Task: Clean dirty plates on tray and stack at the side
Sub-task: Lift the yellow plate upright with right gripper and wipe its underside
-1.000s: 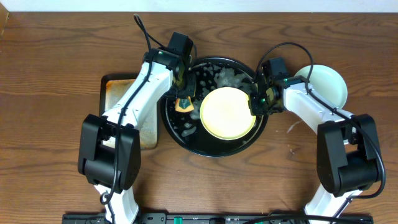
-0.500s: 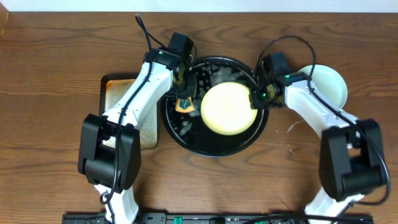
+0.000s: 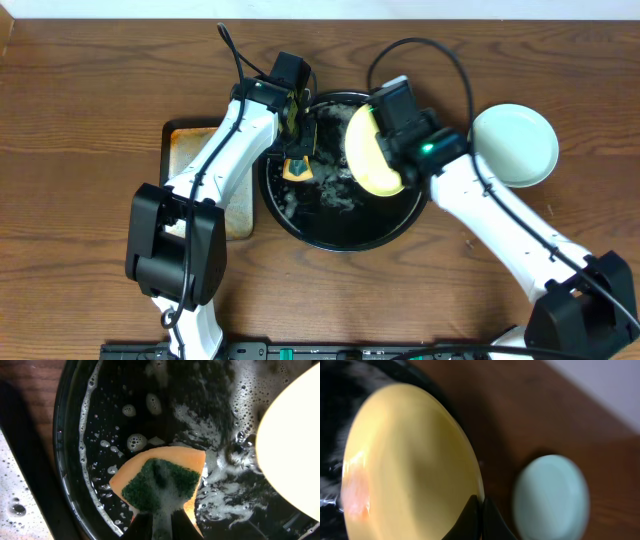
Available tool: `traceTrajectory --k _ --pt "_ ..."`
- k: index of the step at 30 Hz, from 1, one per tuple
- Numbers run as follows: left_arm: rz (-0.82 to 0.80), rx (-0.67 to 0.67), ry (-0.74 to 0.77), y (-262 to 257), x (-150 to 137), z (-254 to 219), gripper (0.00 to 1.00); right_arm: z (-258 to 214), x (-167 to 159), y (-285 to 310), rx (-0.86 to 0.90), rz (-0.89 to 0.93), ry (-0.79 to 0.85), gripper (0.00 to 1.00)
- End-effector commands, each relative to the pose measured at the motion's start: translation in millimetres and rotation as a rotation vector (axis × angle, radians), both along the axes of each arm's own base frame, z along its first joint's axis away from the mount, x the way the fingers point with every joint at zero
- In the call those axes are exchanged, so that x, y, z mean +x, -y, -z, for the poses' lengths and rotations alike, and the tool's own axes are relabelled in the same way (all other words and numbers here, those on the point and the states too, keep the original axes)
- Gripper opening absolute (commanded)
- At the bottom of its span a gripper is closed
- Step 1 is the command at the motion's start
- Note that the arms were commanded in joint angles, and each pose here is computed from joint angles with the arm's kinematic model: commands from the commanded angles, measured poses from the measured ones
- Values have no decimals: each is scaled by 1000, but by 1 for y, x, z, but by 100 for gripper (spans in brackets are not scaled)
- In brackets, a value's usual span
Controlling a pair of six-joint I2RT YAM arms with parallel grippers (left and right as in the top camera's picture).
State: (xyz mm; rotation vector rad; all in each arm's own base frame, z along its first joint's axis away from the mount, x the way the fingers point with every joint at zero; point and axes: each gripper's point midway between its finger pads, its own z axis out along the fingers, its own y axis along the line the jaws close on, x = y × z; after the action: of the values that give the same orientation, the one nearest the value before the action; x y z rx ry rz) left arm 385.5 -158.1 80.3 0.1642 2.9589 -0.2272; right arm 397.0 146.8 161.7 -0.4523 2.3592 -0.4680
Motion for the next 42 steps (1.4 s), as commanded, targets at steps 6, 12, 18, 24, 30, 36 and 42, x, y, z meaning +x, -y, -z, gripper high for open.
traceTrajectory --k 6,12,18,24,30,36,42 --pt "12 -5 26 1 4 -9 10 -55 0 8 -298 79 233 1" --pt "12 -5 26 1 4 -9 10 -63 -4 1 -326 79 269 1" --pt "12 -5 27 1 4 -9 10 -65 -4 -4 -363 38 265 1" --pt "12 -6 30 1 5 -9 10 -69 -3 -13 -410 -23 262 1" --pt "12 -7 33 1 5 -9 11 -73 -3 -24 -463 -90 259 1" --pt "12 -8 34 1 6 -9 11 -74 -5 -28 -485 -118 253 1" --pt "12 -8 36 2 6 -10 11 -74 -5 -28 -511 -136 243 1"
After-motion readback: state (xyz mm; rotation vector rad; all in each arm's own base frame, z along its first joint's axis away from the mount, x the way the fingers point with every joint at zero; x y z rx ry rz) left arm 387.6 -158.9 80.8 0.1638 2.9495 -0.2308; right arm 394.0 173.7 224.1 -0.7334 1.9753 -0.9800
